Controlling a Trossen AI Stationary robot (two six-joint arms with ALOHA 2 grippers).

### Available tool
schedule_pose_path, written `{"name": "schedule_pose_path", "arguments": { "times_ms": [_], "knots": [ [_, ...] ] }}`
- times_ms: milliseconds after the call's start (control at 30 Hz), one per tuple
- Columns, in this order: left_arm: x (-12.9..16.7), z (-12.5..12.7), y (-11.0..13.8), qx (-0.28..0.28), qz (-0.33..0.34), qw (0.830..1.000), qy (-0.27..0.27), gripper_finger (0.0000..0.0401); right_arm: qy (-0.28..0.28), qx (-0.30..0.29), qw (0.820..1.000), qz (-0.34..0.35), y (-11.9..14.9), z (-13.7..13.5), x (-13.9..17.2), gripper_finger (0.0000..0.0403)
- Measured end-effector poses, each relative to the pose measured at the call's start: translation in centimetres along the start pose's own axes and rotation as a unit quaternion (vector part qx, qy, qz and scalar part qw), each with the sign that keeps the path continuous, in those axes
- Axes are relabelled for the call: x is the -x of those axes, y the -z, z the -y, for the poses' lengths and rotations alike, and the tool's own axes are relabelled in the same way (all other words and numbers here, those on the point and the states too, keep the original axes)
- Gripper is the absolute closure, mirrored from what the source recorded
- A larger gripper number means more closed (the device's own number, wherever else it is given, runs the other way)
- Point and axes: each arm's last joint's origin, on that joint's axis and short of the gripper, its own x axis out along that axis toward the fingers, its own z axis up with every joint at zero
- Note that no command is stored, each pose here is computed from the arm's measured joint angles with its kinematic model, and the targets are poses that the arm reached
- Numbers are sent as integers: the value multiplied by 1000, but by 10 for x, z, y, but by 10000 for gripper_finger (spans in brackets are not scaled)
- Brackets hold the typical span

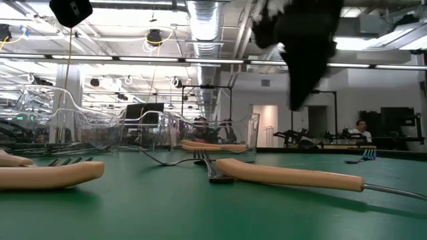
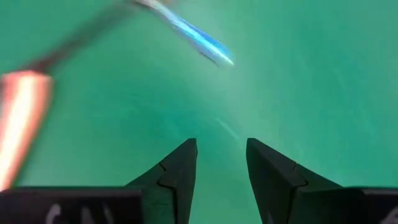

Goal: Sort silverware by color (type)
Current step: Put the iridescent fork into the top left transparent bin

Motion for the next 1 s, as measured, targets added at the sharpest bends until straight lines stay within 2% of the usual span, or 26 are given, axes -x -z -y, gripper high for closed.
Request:
{"name": "schedule_pose_path", "arguments": {
  "times_ms": [67,133,200,367,467,600,800,867,1000],
  "knots": [
    [0,0,0,-5,4,1000,-4,248,-36,93,994,42,-9,-7,1,243],
    [0,-1,-1,-6,10,1000,-14,248,-54,170,981,76,-16,-11,0,243],
    [0,-1,-1,-7,14,1000,-19,248,-64,216,968,107,-24,-12,0,243],
    [0,-1,-1,-16,15,1000,-21,248,-98,238,960,111,-43,1,-6,234],
    [0,-1,-1,-18,15,999,-22,248,-139,247,952,114,-54,8,-8,208],
    [0,-1,-1,-28,15,999,-23,248,-144,271,943,131,-61,13,-9,171],
    [0,-3,0,-41,19,998,-38,248,-136,339,923,125,-56,0,-26,169],
    [0,-4,0,-43,17,998,-46,248,-140,344,919,135,-59,-9,-32,172],
    [0,-5,2,-46,12,997,-55,248,-134,353,920,107,-61,-18,-50,174]
  ]
}}
